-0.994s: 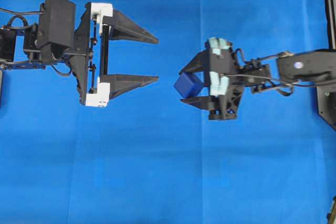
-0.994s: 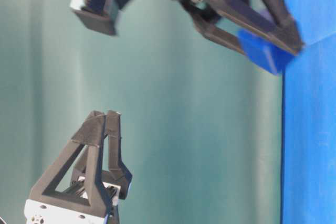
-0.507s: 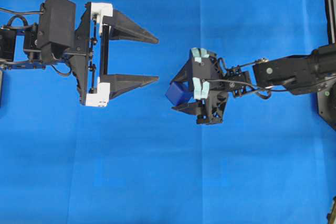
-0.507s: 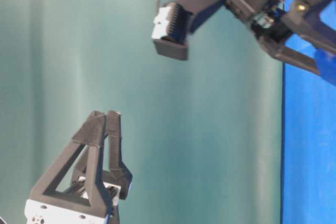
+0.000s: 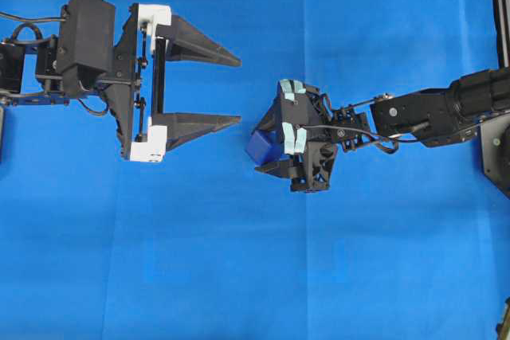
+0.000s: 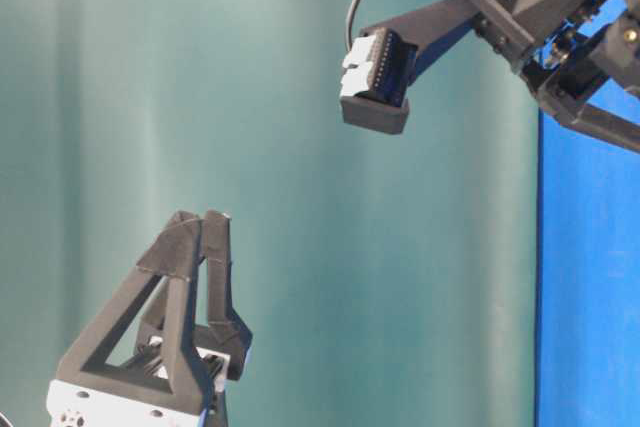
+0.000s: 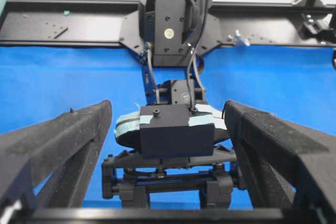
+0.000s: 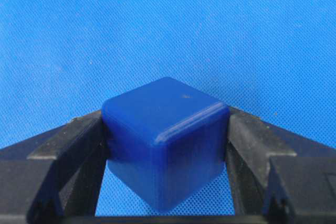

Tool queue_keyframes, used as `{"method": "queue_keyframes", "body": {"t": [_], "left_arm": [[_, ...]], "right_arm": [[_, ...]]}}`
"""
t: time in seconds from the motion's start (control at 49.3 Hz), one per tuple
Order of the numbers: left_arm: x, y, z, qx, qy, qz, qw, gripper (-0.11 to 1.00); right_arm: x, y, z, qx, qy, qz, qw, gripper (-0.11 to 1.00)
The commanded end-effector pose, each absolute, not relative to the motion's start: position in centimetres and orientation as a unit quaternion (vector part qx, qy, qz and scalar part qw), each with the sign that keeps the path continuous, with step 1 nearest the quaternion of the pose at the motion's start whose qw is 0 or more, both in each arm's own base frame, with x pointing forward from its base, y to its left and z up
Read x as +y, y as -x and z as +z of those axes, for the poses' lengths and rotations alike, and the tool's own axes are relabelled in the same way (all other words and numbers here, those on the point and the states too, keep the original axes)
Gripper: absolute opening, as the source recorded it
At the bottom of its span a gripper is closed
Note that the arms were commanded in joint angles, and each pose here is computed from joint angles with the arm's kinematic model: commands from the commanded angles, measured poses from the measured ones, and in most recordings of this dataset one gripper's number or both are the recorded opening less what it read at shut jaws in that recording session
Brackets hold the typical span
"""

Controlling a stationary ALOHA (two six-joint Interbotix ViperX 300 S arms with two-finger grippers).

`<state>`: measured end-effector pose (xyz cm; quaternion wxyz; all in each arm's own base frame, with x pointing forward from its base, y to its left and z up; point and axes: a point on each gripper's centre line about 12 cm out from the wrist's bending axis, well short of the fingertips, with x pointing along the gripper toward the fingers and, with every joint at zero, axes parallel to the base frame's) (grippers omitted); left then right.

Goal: Handover the blue block to the right arm after grasping it with the left arm, then place it in the designated position.
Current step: 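Rotate the right gripper downward and lower the cube toward the table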

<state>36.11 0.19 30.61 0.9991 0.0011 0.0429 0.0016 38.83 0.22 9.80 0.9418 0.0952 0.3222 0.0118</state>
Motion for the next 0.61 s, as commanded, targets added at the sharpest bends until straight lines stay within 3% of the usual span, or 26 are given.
{"method": "queue_keyframes", "body": {"t": [0.0,0.588], "left_arm": [[-0.03,-36.18,32.08,0.022,-0.001,-0.001,1.0,0.91],[-0.09,-36.08,32.07,0.022,-0.002,-0.002,1.0,0.91]], "right_arm": [[0.12,-39.25,10.5,0.309,-0.097,0.013,0.946,0.53],[0.04,-39.33,10.16,0.307,-0.107,0.008,0.946,0.55]]}}
